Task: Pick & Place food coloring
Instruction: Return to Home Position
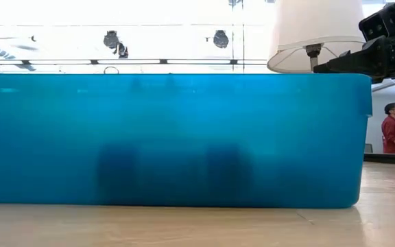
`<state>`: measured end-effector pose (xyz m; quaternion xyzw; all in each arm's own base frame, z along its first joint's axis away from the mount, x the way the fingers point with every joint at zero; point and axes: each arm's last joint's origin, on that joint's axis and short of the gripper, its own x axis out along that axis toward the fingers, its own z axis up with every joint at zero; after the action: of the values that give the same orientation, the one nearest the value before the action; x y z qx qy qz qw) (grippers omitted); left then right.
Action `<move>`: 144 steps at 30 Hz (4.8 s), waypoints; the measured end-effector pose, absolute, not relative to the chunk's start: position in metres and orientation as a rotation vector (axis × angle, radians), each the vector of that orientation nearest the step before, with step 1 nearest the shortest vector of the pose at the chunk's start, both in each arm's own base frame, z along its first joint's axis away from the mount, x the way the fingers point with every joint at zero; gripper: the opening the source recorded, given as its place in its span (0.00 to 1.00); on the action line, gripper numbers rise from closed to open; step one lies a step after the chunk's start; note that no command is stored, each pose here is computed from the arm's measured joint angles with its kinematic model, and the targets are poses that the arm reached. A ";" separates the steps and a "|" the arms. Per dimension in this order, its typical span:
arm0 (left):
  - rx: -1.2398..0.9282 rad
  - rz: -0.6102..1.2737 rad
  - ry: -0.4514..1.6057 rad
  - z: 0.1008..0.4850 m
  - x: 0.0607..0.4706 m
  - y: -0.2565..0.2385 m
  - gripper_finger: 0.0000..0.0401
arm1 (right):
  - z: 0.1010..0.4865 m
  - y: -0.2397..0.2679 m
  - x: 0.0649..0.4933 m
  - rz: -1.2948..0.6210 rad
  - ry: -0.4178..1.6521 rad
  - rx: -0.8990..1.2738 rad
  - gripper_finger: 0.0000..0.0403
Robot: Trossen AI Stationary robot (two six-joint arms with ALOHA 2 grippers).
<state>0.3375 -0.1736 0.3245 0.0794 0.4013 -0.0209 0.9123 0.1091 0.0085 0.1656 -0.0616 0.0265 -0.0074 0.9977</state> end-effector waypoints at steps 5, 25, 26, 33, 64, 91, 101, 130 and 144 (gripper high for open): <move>0.302 0.032 0.498 0.351 0.304 -0.181 0.26 | 0.166 0.009 0.109 -0.015 0.053 -0.123 0.40; -0.030 -0.006 -0.165 0.209 0.152 -0.047 0.26 | 0.166 0.009 0.109 -0.015 0.053 -0.123 0.40; -0.037 -0.006 -0.183 0.204 0.146 -0.044 0.26 | 0.166 0.009 0.109 -0.015 0.053 -0.123 0.40; -0.070 -0.002 -0.232 0.193 0.122 -0.035 0.26 | 0.166 0.009 0.109 -0.014 0.053 -0.123 0.40; -0.003 -0.151 -0.014 0.173 0.093 -0.026 0.26 | 0.165 0.009 0.109 -0.013 0.059 -0.124 0.40; -0.033 -0.118 -0.002 0.171 0.095 -0.026 0.26 | 0.165 0.009 0.109 -0.013 0.058 -0.124 0.40; -0.032 -0.118 -0.003 0.171 0.095 -0.026 0.26 | 0.165 0.009 0.109 -0.013 0.058 -0.124 0.40; -0.032 -0.118 -0.004 0.171 0.095 -0.026 0.26 | 0.165 0.009 0.109 -0.014 0.058 -0.124 0.40; -0.032 -0.119 -0.005 0.171 0.095 -0.026 0.26 | 0.165 0.009 0.109 -0.013 0.058 -0.124 0.40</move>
<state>0.0947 -0.0258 0.1715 -0.0162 -0.0023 -0.0594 0.9981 0.1093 0.0086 0.1652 -0.0619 0.0288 -0.0067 0.9976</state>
